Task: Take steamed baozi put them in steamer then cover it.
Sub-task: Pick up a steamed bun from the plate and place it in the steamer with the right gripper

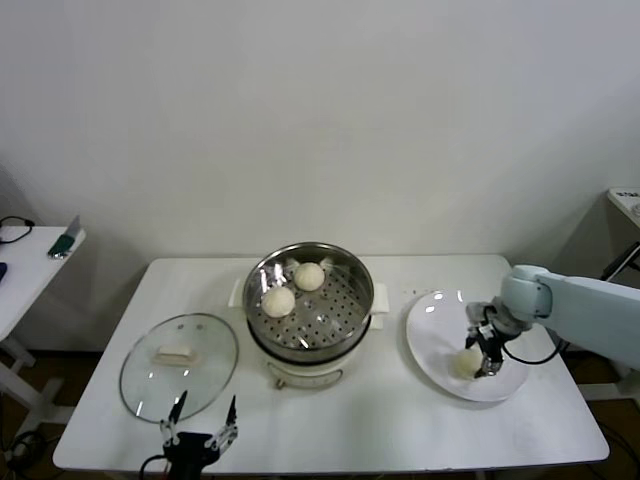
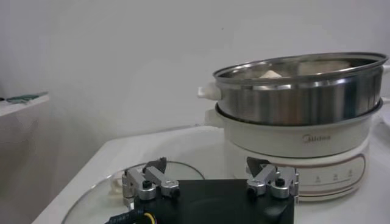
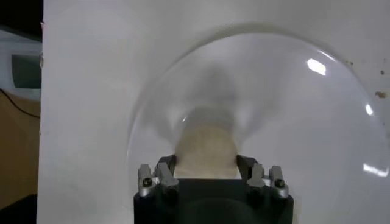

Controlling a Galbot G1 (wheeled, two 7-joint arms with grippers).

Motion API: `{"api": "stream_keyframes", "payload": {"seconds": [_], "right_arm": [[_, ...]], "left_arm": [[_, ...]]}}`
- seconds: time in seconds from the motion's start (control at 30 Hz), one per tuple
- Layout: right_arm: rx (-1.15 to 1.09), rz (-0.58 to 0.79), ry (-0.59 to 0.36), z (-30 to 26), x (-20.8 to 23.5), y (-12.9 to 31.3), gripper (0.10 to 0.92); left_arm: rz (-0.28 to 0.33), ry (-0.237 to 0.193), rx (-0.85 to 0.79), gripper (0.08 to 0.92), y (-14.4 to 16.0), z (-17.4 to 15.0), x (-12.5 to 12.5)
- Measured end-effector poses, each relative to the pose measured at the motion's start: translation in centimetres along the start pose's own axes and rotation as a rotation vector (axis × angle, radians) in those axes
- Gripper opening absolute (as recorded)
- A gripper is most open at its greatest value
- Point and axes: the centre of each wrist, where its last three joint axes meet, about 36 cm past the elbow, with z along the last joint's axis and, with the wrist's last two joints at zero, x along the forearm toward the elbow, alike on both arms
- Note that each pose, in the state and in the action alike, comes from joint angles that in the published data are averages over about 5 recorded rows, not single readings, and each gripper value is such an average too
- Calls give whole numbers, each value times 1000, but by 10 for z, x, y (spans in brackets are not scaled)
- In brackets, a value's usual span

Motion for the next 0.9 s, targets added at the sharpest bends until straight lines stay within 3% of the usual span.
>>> {"api": "stream_keyframes", "payload": {"seconds": [0.3,0.6,0.73,0.9], "right_arm": [[217,76,-21,-41,96,-47,670],[600,221,-63,-153,225,-73,670],[792,230,-63,-214,244,-62,670],[1004,218,-46,-277,235,-46,670]], "left_arm": [[4,-7,-2,823,-1,-4,0],[4,-19,0,823,-2,-6,0],[0,-22,-3,823,0,-6,0],[-5,-23,-9,823,2,-6,0]]}}
